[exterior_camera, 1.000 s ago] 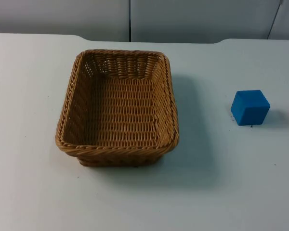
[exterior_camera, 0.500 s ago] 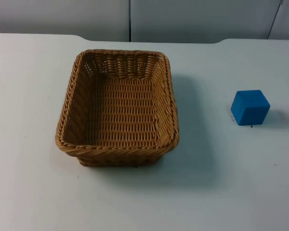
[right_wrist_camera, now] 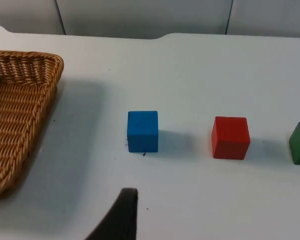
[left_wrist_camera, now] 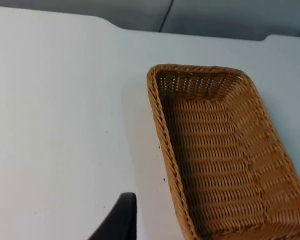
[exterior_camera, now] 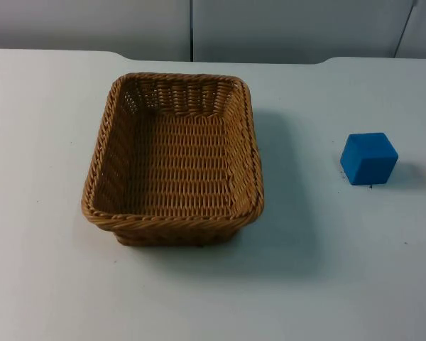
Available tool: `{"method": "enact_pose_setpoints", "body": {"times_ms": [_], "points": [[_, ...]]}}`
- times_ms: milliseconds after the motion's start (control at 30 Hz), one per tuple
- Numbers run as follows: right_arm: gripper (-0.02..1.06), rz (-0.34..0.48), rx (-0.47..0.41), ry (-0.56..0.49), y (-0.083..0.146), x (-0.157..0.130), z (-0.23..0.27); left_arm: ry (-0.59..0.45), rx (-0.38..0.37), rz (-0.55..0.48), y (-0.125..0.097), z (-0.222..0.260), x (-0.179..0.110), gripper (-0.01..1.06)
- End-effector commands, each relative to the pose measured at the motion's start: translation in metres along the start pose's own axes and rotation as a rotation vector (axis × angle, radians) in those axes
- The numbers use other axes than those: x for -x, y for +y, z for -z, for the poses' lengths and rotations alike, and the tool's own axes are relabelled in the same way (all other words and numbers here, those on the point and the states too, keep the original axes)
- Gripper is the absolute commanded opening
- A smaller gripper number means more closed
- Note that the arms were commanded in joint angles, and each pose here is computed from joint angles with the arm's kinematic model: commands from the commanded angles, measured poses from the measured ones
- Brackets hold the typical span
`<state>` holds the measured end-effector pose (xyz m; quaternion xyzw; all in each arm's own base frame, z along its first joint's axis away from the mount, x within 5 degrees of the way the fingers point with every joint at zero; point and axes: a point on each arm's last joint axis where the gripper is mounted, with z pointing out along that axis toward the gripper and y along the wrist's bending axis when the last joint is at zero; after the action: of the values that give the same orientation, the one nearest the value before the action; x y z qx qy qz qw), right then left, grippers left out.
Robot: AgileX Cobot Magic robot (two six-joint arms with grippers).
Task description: Pick up the basket with the left hand and place the blue cube into the basket with the right hand.
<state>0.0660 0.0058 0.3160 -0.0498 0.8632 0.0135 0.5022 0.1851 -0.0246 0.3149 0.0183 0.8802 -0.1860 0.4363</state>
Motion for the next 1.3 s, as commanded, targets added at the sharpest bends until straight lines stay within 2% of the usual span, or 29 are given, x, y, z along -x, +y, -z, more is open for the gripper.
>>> {"method": "enact_pose_setpoints", "body": {"times_ms": [0,200,600,733,933,1000,1100,1267], "points": [[1.03,0.0,-0.007,-0.025,-0.001,0.004,0.0,0.001,-0.024,0.027,0.006,-0.02,0.005,1.05],[1.03,0.0,-0.008,-0.039,-0.001,0.006,0.001,0.045,-0.058,0.035,0.017,-0.055,0.009,1.05],[1.03,-0.011,-0.005,-0.039,0.0,0.006,0.001,0.146,-0.123,0.05,0.029,-0.119,0.046,1.05],[1.03,-0.012,-0.003,-0.039,0.0,0.006,0.001,0.126,-0.113,-0.002,0.02,-0.123,0.055,0.92],[1.03,-0.015,0.0,-0.035,0.0,0.005,0.001,0.164,-0.184,-0.006,0.006,-0.124,0.053,0.91],[1.03,-0.015,0.0,-0.035,0.0,0.005,0.001,0.178,-0.215,-0.028,-0.007,-0.126,0.049,0.91],[1.03,-0.016,0.002,-0.035,0.0,0.005,0.001,0.179,-0.223,-0.045,-0.017,-0.133,0.046,0.91],[1.03,-0.033,0.02,-0.026,0.002,0.004,0.0,0.21,-0.203,-0.015,-0.029,-0.159,0.033,0.91]]}}
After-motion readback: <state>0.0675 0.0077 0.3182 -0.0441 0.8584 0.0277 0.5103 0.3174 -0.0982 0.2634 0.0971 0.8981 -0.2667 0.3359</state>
